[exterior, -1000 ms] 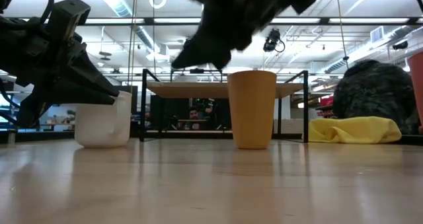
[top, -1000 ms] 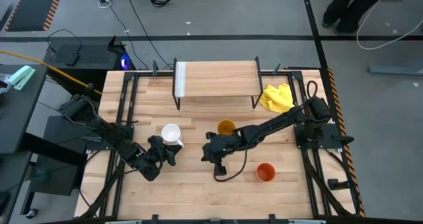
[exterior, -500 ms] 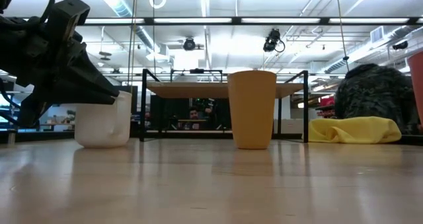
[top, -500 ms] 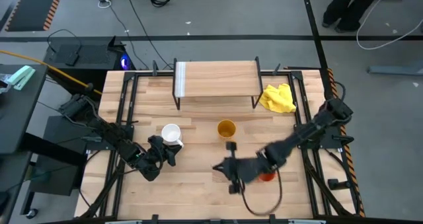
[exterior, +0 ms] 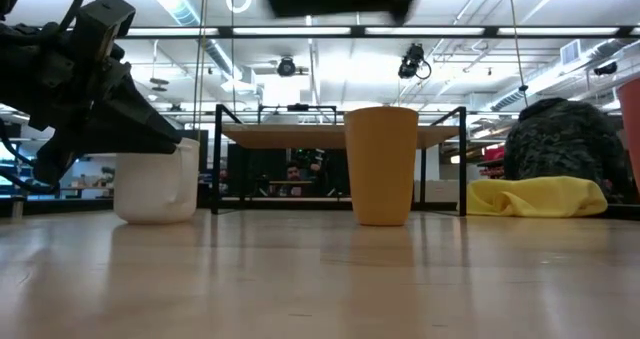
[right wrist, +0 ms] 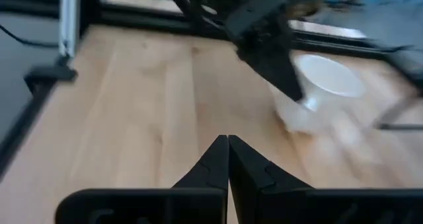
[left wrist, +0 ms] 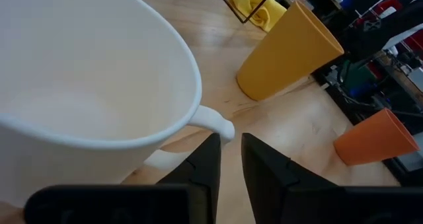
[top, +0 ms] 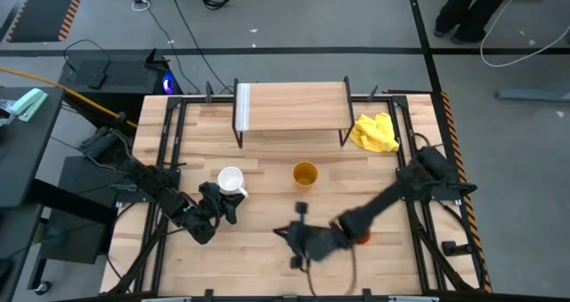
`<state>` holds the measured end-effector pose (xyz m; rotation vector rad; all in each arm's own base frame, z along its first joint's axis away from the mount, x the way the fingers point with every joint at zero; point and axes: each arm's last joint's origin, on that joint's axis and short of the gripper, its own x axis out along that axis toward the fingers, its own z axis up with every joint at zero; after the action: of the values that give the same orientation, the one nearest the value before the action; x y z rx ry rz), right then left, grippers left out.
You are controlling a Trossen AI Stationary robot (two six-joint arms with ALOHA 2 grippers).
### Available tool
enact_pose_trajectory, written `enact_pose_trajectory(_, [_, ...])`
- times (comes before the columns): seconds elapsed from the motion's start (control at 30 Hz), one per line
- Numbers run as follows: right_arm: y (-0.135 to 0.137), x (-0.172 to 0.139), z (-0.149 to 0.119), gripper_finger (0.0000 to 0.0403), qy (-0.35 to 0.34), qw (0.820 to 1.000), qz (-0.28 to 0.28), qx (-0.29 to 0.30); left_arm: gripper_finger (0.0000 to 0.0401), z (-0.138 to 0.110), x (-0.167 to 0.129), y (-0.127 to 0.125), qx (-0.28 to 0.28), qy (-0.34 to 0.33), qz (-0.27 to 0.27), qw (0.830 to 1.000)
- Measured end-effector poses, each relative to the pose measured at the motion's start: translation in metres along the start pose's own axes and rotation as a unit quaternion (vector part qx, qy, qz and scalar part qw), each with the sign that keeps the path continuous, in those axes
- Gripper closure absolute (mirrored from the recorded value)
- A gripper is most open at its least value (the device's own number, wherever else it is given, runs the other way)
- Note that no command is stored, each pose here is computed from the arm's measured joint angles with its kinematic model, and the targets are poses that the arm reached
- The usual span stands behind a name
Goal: Stack small to large cups/mugs on shelf
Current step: Put the white mug on the shelf
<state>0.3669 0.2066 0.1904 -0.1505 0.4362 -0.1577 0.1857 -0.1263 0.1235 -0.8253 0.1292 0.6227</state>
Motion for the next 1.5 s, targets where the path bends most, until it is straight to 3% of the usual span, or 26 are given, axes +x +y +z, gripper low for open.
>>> enact_pose_trajectory(0.1, [-0.021, 0.030, 0.002, 0.0390, -0.020, 0.999, 0.029, 0.025, 0.0337, 0.000, 0.000, 0.000, 0.004, -0.001, 0.000, 1.000])
enact_pose_trajectory(0.27, [-0.049, 0.069, -0.011, 0.0390, -0.030, 0.998, 0.002, 0.057, 0.0333, -0.001, -0.002, 0.000, 0.006, -0.002, -0.003, 1.000])
enact_pose_trajectory(0.4, [-0.057, 0.089, -0.030, 0.0396, -0.011, 0.997, -0.006, 0.077, 0.0334, -0.004, -0.008, -0.001, 0.007, -0.003, -0.014, 1.000])
enact_pose_trajectory(0.5, [-0.050, 0.097, -0.028, 0.0399, -0.015, 0.998, -0.013, 0.058, 0.0338, -0.006, -0.014, -0.001, 0.010, -0.007, -0.023, 1.000])
enact_pose_trajectory(0.67, [-0.036, 0.105, 0.000, 0.0397, -0.008, 1.000, -0.023, 0.003, 0.0340, -0.010, -0.023, -0.002, 0.009, -0.021, -0.039, 0.999])
enact_pose_trajectory(0.83, [-0.047, 0.111, 0.009, 0.0399, 0.039, 0.998, -0.048, -0.023, 0.0338, -0.013, -0.033, -0.002, 0.014, -0.032, -0.057, 0.998])
enact_pose_trajectory(1.03, [-0.083, 0.101, 0.027, 0.0396, 0.073, 0.995, -0.062, -0.033, 0.0346, -0.015, -0.041, -0.002, 0.024, -0.052, -0.071, 0.996])
enact_pose_trajectory(1.3, [-0.139, 0.082, 0.061, 0.0398, 0.077, 0.997, -0.020, 0.004, 0.0347, -0.015, -0.045, -0.003, 0.046, -0.067, -0.075, 0.994])
enact_pose_trajectory(1.5, [-0.167, 0.077, 0.064, 0.0398, 0.101, 0.994, 0.006, 0.031, 0.0351, -0.015, -0.046, -0.002, 0.062, -0.068, -0.075, 0.993])
